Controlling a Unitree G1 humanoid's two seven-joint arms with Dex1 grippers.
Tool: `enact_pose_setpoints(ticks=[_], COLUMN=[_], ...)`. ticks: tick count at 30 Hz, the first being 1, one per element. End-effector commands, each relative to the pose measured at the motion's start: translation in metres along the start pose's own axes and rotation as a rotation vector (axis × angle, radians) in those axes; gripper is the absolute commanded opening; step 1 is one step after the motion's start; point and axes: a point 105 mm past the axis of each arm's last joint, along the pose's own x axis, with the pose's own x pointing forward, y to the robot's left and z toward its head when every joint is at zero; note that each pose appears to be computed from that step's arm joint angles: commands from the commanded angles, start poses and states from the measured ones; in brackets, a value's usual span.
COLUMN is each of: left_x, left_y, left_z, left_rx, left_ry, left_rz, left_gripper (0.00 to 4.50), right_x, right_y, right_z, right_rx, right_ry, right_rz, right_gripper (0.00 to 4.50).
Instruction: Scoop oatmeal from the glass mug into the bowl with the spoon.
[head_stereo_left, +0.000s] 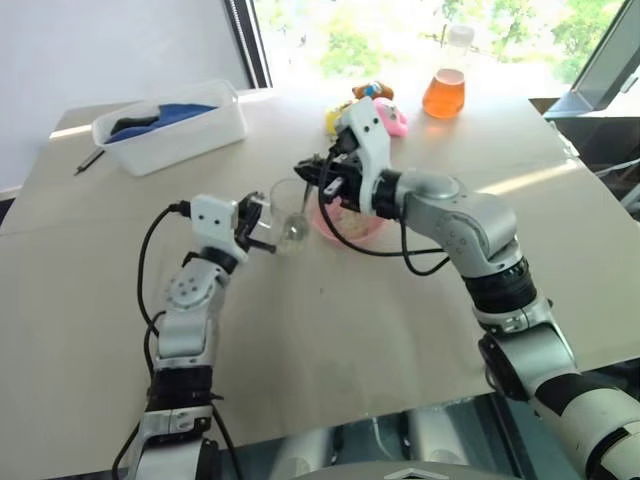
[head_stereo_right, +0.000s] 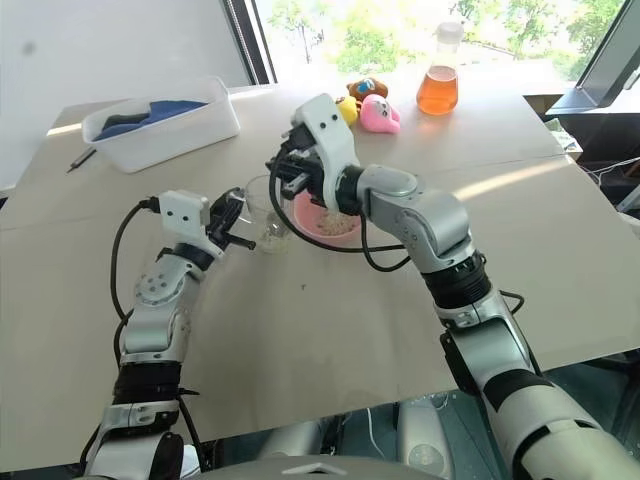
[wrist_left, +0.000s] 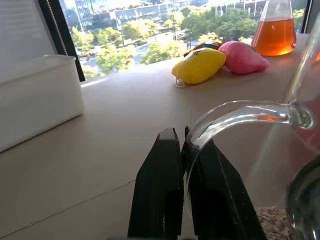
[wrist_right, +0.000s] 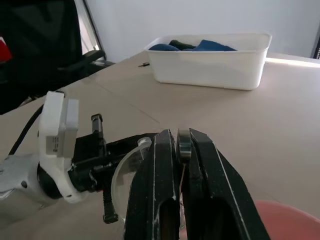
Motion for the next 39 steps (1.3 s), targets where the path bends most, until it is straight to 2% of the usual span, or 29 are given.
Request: enact_pose_setpoints(ticks=[1,5,10,13,17,21,23,27,33,39], left_x=[0.003,0.005,0.009,0.012,0.014,0.014,0.014,0.015,0.015,0.015], left_y=[0.003,0.003,-0.001,-0.004,-0.005,-0.007,-0.007,-0.006,-0.005,-0.004], left_z=[0.012,0.014,0.017,0.018,0.018,0.015,0.013,0.012,0.012,0.013], left_rx=[0.015,0.012,-0.023,-0.021,-0.01,-0.005,-0.004,-0.001,0.004,0.008], left_ry=[-0.04,-0.043,-0.054,-0.057,-0.055,-0.047,-0.043,-0.039,-0.04,-0.042], left_rz=[-0.034,-0.04,-0.05,-0.064,-0.077,-0.09,-0.093,-0.095,-0.099,-0.097], left_gripper=[0.07,0.07,0.07,0.07,0.07,0.07,0.07,0.07,0.07,0.07], right_x=[0.007,0.012,0.017,0.018,0.016,0.012,0.01,0.008,0.013,0.018], right_y=[0.016,0.024,0.031,0.036,0.022,-0.001,-0.008,-0.017,0.006,0.026], right_z=[-0.003,-0.01,-0.016,-0.019,-0.013,-0.001,0.003,0.013,0.018,0.003], right_rx=[-0.027,0.018,-0.011,0.095,0.269,0.366,0.348,0.197,0.034,-0.008], right_ry=[0.018,0.034,0.043,0.043,0.019,-0.011,-0.017,-0.04,-0.057,-0.026], right_rz=[0.063,0.065,0.067,0.069,0.0,-0.072,-0.098,-0.129,-0.042,0.022], right_gripper=[0.0,0.0,0.0,0.0,0.0,0.0,0.0,0.0,0.0,0.0])
